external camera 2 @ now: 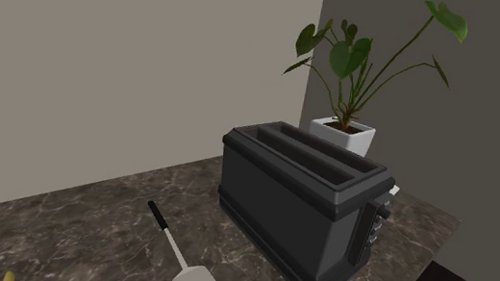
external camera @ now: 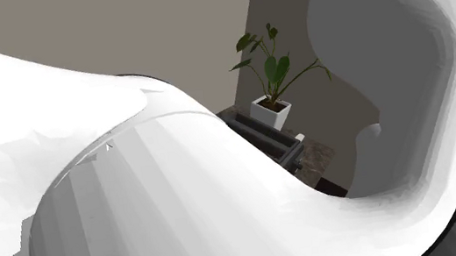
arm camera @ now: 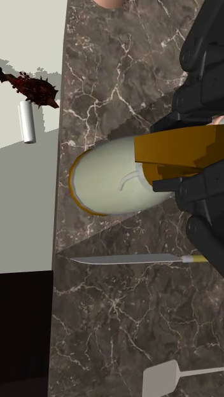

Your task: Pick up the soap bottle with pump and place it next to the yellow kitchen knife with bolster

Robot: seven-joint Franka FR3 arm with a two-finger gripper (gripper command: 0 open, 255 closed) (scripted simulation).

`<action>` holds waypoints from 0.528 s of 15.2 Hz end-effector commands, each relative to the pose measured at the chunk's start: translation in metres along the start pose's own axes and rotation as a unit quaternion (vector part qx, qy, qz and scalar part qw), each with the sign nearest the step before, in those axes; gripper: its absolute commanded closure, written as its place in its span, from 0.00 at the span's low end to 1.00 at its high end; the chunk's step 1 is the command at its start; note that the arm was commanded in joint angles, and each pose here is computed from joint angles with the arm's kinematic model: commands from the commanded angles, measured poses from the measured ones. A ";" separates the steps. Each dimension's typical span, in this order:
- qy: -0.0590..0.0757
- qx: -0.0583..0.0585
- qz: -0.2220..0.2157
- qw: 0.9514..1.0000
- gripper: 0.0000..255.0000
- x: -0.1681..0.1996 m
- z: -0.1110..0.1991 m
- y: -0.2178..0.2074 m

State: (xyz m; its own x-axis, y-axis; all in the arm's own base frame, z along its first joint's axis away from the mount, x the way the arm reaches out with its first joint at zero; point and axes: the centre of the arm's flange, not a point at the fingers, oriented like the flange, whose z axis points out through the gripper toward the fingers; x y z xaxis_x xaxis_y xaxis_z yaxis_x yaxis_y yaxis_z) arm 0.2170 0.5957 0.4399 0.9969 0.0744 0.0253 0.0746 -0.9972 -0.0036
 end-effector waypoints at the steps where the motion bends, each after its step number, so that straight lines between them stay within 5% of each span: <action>1: 0.000 0.000 0.000 1.000 1.00 0.000 0.000 0.000; 2: 0.000 0.000 0.000 1.000 1.00 0.000 0.000 0.000; 3: 0.000 0.000 0.000 1.000 0.00 0.000 0.000 0.000; 8: 0.000 0.000 0.000 1.000 0.00 0.000 0.000 0.000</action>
State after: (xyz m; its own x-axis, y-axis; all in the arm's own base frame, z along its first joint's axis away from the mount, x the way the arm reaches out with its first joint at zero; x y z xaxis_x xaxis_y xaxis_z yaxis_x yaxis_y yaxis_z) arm 0.2170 0.5959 0.4401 0.9969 0.0745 0.0257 0.0746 -0.9972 -0.0043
